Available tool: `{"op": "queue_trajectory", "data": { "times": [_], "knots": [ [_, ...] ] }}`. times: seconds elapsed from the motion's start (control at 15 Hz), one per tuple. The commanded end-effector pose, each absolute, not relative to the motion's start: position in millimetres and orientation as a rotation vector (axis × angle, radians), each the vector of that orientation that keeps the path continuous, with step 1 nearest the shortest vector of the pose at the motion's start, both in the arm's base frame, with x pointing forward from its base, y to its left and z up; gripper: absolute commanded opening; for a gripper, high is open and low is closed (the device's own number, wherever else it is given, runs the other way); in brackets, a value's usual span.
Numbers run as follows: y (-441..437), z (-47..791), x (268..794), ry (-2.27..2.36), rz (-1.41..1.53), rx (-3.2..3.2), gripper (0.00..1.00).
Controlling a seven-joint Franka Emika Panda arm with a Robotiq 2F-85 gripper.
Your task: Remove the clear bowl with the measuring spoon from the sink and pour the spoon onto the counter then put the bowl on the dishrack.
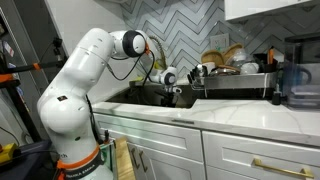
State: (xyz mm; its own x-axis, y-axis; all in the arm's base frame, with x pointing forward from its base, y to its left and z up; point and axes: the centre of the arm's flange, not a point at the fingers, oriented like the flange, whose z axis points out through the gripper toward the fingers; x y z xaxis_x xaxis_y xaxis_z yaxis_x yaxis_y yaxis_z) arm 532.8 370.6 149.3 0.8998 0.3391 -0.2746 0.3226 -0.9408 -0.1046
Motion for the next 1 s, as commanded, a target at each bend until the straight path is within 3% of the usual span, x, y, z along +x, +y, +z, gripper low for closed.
{"op": "queue_trajectory", "data": {
  "times": [0.0,0.33,0.93],
  "knots": [
    [370,149,534,-0.503,0.432,-3.057,0.36],
    [365,150,538,-0.531,0.439,-3.064,0.01],
    [367,213,539,-0.392,0.431,-3.157,0.02]
  ]
}}
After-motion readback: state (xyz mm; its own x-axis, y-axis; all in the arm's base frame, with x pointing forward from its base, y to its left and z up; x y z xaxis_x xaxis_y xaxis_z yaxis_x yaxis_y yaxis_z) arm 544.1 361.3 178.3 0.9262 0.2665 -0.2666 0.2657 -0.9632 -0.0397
